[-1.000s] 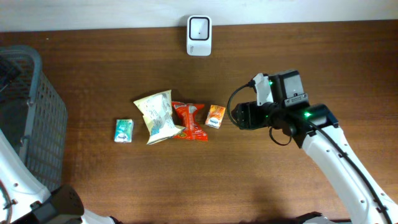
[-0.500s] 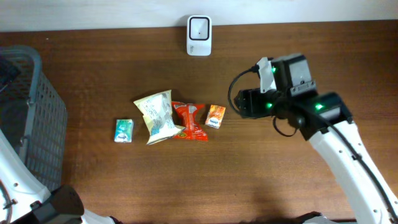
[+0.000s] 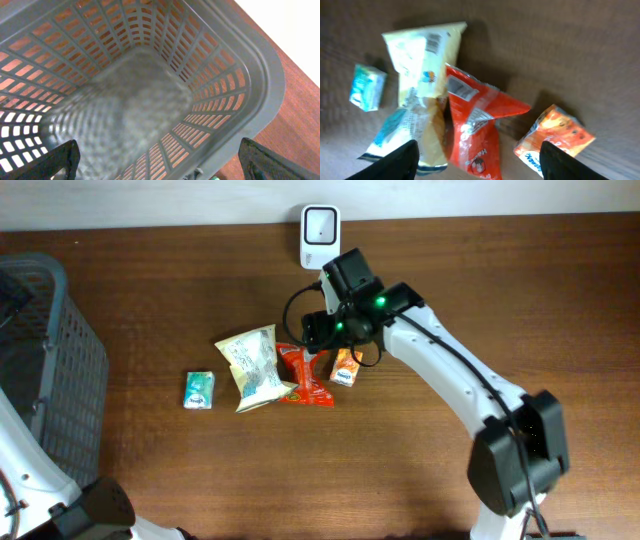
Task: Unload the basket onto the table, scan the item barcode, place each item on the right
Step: 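Move the right gripper to the orange box and grasp it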
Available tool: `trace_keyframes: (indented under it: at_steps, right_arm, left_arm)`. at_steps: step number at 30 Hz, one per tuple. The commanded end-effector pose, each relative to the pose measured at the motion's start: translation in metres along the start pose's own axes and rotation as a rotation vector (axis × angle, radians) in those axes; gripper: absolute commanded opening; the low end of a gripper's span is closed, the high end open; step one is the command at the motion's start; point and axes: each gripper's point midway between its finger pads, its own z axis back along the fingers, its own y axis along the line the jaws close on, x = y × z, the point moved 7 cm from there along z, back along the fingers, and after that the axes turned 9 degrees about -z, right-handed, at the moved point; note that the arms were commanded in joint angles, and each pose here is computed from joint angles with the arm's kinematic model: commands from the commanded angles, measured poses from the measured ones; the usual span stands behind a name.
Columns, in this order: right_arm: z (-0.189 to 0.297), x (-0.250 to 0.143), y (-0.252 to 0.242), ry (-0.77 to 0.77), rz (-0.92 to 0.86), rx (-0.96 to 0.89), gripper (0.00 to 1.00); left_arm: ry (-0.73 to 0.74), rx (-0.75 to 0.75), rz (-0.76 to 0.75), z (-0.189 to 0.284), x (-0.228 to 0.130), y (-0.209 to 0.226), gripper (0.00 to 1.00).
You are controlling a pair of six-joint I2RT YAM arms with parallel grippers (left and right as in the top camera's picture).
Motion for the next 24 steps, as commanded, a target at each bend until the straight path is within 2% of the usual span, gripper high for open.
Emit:
trace_keyframes:
  at_steps: [1, 4, 9, 11, 15, 19, 24]
  right_arm:
    - [-0.015, -0.001, -0.016, 0.033, -0.168, -0.075, 0.72]
    - [-0.016, 0.000, -0.055, 0.021, -0.325, -0.255, 0.72]
    - [-0.021, -0.013, -0.098, 0.097, -0.472, -0.300, 0.61]
    - [-0.031, -0.023, -0.098, 0.139, -0.481, -0.254, 0.52]
    - [-0.044, -0.031, -0.092, 0.164, -0.475, -0.179, 0.48]
    - [-0.047, -0.035, -0.087, 0.150, -0.496, -0.212, 0.46]
    - [-0.057, -0.042, -0.101, 0.132, -0.550, -0.232, 0.38]
  left_arm:
    - [-0.012, -0.001, 0.014, 0.004, 0.002, 0.001, 0.99]
    - [-0.012, -0.001, 0.014, 0.004, 0.002, 0.001, 0.99]
    - [-0.012, -0.001, 0.014, 0.004, 0.002, 0.001, 0.99]
    - [-0.012, -0.001, 0.015, 0.004, 0.002, 0.001, 0.99]
    - [-0.012, -0.001, 0.014, 0.004, 0.002, 0.001, 0.99]
    - [-0.012, -0.001, 0.014, 0.004, 0.002, 0.001, 0.99]
    - [-0.012, -0.001, 0.014, 0.004, 0.002, 0.001, 0.99]
